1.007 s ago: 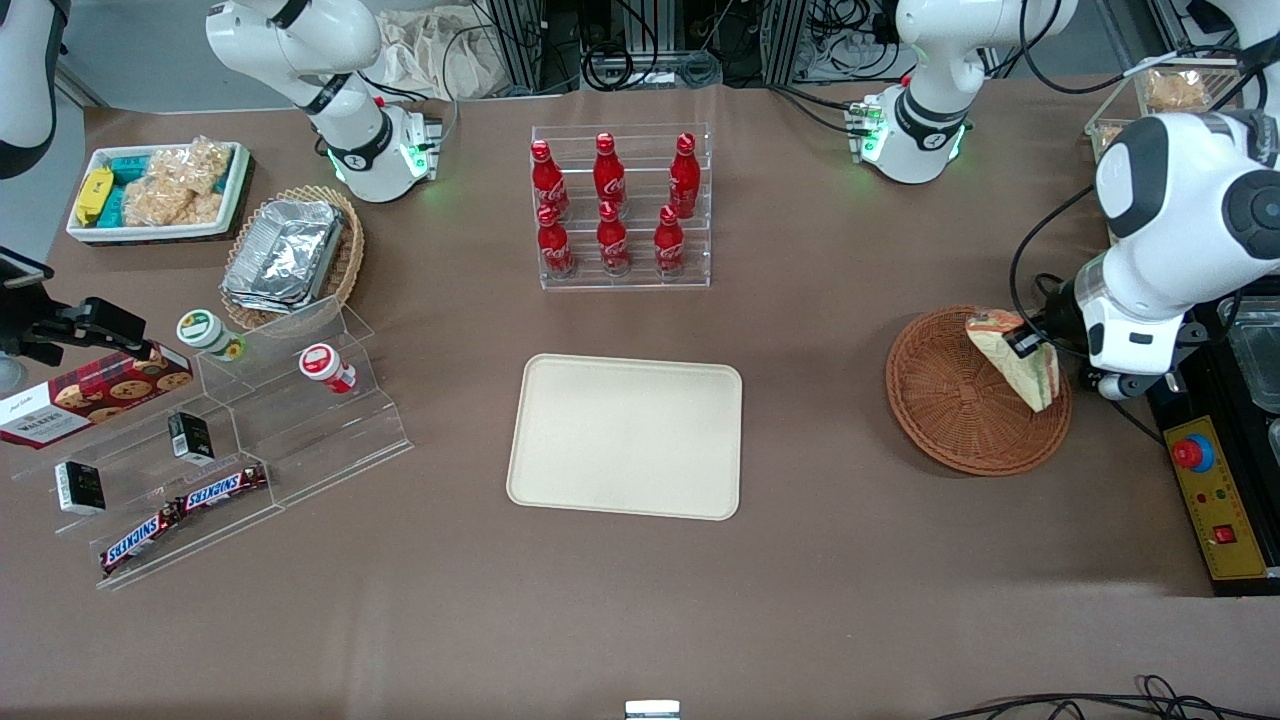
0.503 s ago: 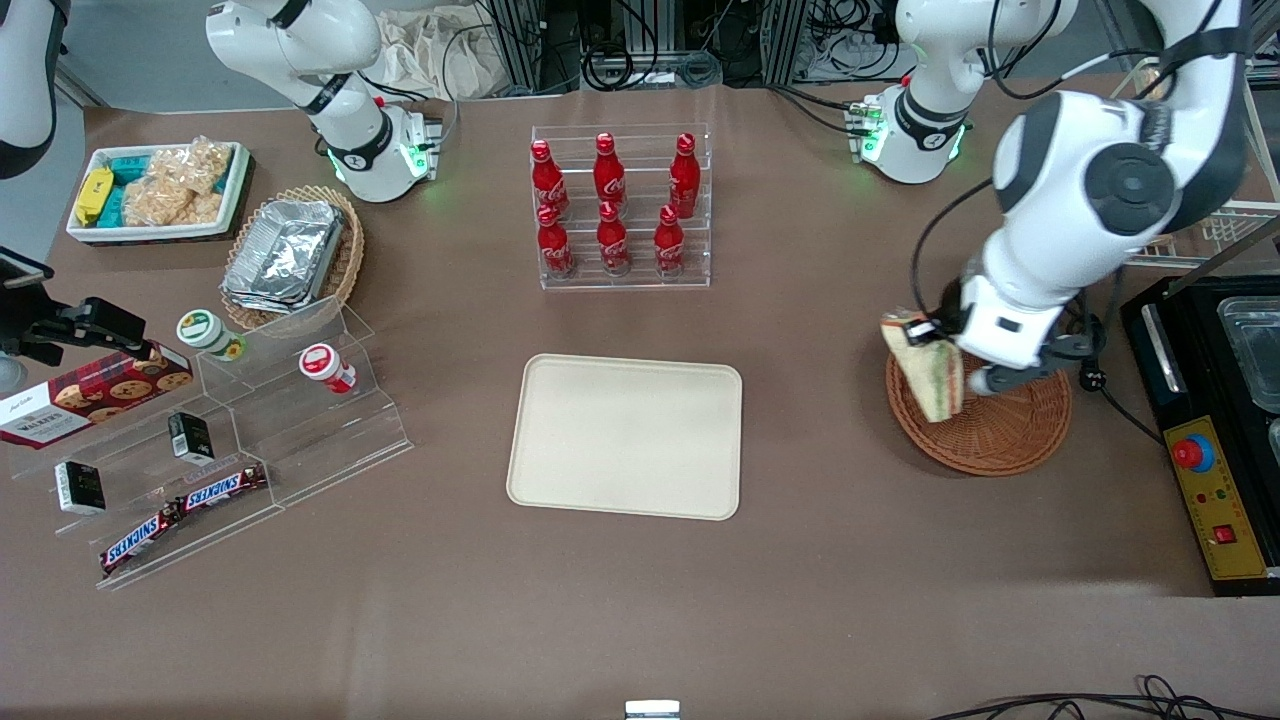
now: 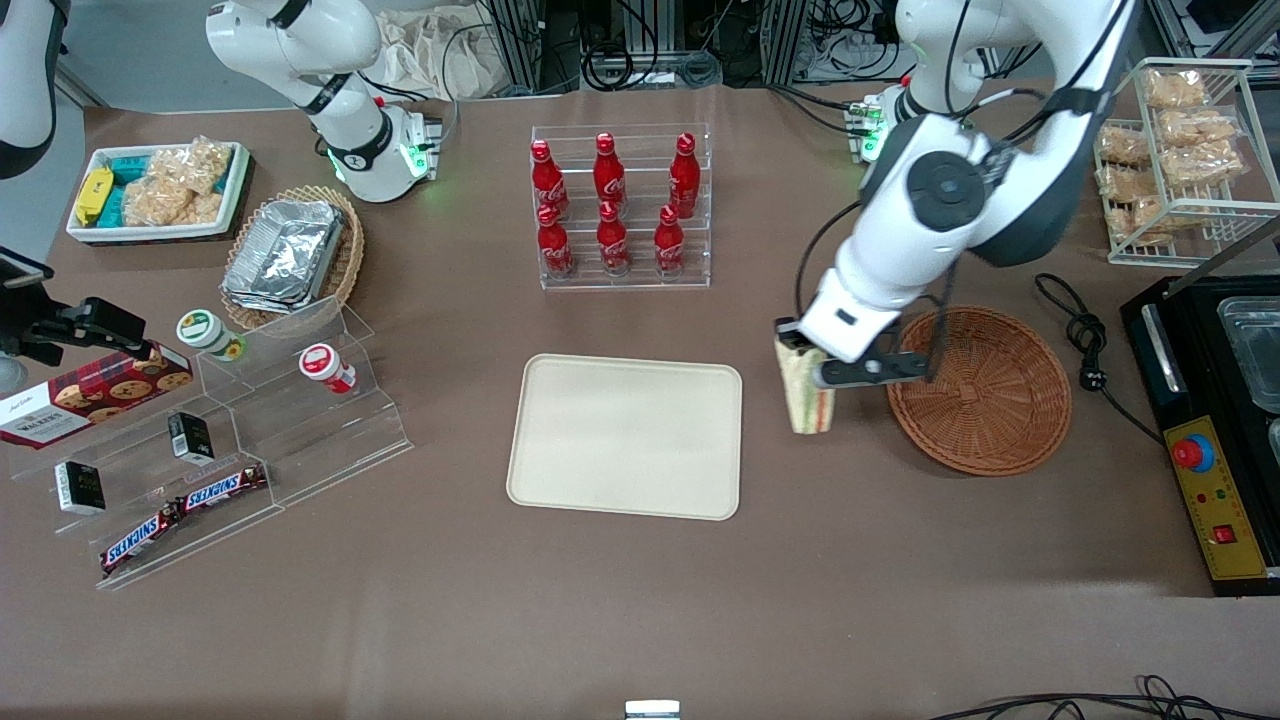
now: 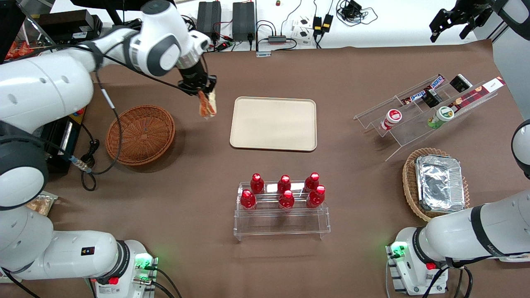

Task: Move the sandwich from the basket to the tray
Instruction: 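Carry the held sandwich from the basket over the cream tray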

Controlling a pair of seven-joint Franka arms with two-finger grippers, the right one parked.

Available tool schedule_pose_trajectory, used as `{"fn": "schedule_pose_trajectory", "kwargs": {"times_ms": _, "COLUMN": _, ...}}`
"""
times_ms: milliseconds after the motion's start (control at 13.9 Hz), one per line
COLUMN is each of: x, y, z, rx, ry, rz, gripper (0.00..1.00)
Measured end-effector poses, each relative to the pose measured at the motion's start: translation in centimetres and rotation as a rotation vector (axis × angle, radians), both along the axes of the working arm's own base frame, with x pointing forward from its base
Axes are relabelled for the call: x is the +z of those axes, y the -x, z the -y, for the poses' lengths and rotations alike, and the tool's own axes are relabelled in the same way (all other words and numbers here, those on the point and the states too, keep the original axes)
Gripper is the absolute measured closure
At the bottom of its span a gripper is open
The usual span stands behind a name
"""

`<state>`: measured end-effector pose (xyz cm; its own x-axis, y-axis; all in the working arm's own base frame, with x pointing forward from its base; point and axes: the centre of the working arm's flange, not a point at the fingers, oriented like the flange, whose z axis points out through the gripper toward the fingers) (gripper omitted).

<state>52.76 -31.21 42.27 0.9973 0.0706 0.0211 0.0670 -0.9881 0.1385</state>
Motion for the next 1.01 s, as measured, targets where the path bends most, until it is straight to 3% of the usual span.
{"fn": "schedule_pose_trajectory", "kwargs": {"times_ms": 216, "x": -2.8, "y": 0.5, "z": 4.1, "rx": -0.095, "ry": -0.012, "rz": -0.003, "gripper": 0.81}}
{"fn": "schedule_pose_trajectory", "kwargs": {"times_ms": 431, "x": -5.6, "y": -0.1, "z": 6.2, "rx": -0.110, "ry": -0.015, "rz": 0.020, "gripper": 0.81}}
{"fn": "schedule_pose_trajectory", "kwargs": {"times_ms": 719, "x": -10.3, "y": -1.9, "z": 7.5, "rx": -0.078, "ry": -0.073, "rz": 0.045, "gripper": 0.81}}
{"fn": "schedule_pose_trajectory", "kwargs": {"times_ms": 1007, "x": -14.9, "y": -2.9, "z": 8.3, "rx": -0.081, "ry": -0.043, "rz": 0.057, "gripper": 0.81}}
